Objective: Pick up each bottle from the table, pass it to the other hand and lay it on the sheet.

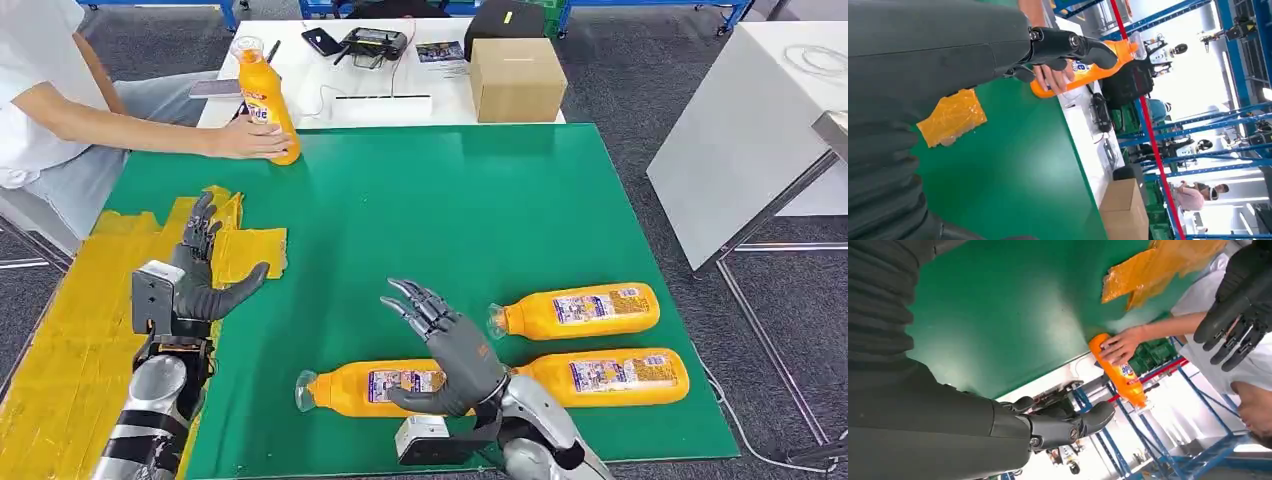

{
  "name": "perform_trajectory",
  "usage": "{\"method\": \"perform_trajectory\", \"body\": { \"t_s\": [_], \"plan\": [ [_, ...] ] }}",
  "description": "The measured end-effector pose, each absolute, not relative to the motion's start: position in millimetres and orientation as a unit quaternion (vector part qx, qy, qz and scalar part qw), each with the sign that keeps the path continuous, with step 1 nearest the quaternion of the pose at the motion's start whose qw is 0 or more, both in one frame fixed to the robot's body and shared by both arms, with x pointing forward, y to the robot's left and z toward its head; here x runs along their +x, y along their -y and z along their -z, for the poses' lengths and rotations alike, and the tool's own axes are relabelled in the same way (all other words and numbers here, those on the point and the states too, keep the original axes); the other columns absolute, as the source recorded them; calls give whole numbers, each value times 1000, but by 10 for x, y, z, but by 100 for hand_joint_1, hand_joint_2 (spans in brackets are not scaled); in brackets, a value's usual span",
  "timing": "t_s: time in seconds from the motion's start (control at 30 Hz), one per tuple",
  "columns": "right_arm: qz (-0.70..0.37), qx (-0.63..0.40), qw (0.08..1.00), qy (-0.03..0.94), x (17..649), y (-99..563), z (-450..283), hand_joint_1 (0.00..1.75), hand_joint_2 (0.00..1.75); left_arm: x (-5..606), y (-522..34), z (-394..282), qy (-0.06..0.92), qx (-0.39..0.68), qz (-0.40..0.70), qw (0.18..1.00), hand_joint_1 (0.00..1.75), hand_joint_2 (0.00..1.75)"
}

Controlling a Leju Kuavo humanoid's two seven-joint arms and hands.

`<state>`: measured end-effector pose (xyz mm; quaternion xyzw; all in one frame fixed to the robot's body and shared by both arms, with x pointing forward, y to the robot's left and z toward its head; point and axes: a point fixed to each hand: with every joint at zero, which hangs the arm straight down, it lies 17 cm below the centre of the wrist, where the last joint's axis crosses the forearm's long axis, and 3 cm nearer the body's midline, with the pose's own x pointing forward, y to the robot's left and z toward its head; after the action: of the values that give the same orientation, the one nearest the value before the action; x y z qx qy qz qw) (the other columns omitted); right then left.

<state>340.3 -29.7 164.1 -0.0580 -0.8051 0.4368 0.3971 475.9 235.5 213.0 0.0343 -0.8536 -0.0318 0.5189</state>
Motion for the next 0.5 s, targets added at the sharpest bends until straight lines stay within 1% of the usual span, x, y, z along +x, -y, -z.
{"method": "perform_trajectory", "body": {
  "t_s": [0.37, 0.5],
  "plan": [
    [-506, -30, 417, 754, 3317, 241, -1220, 0, 175, 4782, -2252, -2181, 854, 6, 28, 519, 0, 175],
    [-535, -39, 425, 729, 3349, 242, -1014, 0, 175, 4805, -2179, -2202, 854, -5, 28, 519, 0, 175]
  ]
}}
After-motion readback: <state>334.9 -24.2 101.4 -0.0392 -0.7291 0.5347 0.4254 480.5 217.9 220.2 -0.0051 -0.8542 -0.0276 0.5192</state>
